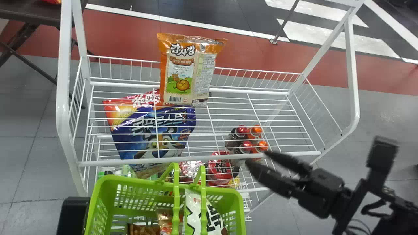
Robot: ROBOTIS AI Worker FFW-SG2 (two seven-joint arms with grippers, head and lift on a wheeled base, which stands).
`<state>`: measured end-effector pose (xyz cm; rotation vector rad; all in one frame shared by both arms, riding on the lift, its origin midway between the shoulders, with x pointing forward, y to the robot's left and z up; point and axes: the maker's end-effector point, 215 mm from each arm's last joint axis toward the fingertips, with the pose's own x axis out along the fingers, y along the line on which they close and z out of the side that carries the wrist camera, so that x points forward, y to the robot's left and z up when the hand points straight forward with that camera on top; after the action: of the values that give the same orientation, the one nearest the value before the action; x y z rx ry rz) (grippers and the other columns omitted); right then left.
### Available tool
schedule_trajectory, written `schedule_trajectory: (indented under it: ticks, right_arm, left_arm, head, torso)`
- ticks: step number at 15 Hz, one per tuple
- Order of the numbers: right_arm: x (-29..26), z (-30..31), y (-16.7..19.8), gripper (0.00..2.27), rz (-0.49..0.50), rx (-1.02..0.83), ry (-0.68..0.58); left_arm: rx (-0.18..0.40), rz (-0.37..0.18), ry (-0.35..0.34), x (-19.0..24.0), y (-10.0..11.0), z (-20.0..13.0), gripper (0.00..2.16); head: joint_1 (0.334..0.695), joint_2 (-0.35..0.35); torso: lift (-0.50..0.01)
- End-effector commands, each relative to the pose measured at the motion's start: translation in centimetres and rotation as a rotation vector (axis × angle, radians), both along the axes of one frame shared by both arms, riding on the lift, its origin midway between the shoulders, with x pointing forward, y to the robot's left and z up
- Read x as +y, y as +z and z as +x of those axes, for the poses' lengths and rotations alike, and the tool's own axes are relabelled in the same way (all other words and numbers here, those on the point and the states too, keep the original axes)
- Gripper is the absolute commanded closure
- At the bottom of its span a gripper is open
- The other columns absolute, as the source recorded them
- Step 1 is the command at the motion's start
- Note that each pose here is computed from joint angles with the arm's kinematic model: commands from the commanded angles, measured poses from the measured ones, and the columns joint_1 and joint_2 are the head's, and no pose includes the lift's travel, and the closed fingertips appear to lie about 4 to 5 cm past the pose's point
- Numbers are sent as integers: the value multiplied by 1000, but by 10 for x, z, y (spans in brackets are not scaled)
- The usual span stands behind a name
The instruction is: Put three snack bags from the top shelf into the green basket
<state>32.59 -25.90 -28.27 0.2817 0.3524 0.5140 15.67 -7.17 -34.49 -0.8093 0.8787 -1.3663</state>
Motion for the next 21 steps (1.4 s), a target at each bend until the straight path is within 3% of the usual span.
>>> schedule_trajectory:
  ticks: [1, 3, 8, 21]
  right_arm:
    - [2, 16, 25, 60, -86, -207, -71]
    - [8, 23, 17, 60, -167, -275, -156]
    - [28, 15, -29, 60, -290, -239, -274]
    - [35, -5, -38, 60, -296, -219, -268]
  left_arm:
    - [-9, -13, 8, -1, 1, 1, 1686]
    - [-7, -19, 8, -1, 0, 0, 1686]
    - [-6, -23, 13, 0, -1, -5, 1686]
    - [-11, -39, 26, 2, 1, -5, 1686]
  head:
    - [695, -350]
    - [695, -350]
    - [695, -350]
    - [695, -350]
  torso:
    - [-45]
    - [-45]
    - [-45]
    - [-45]
